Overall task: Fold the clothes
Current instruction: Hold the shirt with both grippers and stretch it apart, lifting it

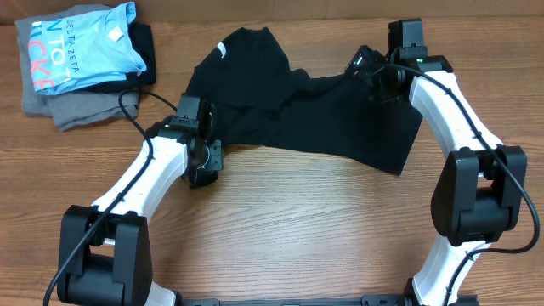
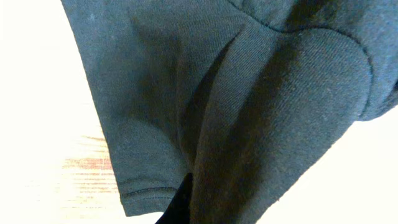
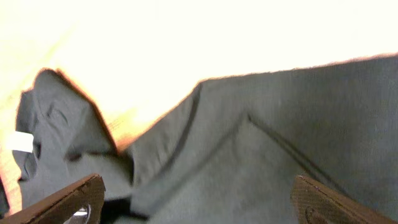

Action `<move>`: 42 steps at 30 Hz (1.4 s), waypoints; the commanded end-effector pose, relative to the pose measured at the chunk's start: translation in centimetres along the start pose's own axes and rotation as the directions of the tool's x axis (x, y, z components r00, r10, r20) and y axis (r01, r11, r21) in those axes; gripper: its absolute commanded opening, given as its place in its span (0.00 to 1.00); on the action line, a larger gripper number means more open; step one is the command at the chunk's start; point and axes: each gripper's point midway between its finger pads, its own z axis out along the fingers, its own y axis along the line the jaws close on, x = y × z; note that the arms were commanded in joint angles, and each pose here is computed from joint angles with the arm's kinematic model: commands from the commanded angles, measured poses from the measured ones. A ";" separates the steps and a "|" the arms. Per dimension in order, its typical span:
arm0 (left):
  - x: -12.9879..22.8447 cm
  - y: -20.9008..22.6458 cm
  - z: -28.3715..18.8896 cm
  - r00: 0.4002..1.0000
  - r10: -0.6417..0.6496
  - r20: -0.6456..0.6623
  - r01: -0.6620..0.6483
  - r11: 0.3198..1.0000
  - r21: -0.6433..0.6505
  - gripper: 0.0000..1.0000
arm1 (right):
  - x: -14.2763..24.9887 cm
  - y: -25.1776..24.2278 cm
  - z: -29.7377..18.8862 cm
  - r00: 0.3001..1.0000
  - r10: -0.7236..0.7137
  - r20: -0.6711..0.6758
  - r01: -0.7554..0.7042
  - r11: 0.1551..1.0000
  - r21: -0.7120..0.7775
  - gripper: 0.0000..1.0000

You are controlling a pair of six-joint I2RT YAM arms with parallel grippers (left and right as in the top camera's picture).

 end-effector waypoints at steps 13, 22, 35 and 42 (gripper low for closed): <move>-0.3 0.0 -0.3 1.000 0.003 0.007 -0.003 1.000 -0.017 0.04 | 0.4 -3.4 6.4 0.999 -0.035 0.019 0.032 0.992 0.120 0.88; -0.2 -0.4 -0.3 1.000 0.003 0.001 -0.003 1.000 0.006 0.06 | 1.8 -3.8 8.7 0.993 -0.116 0.034 0.106 0.972 0.210 0.83; -0.2 -0.3 -0.3 1.000 0.003 0.001 -0.003 1.000 0.004 0.08 | 2.1 -3.8 8.6 0.990 -0.136 0.045 0.121 0.961 0.248 0.62; -0.2 -0.3 -0.3 1.000 0.003 0.001 -0.003 1.000 0.004 0.08 | 2.1 -4.3 8.5 0.990 -0.133 0.047 0.116 0.955 0.272 0.35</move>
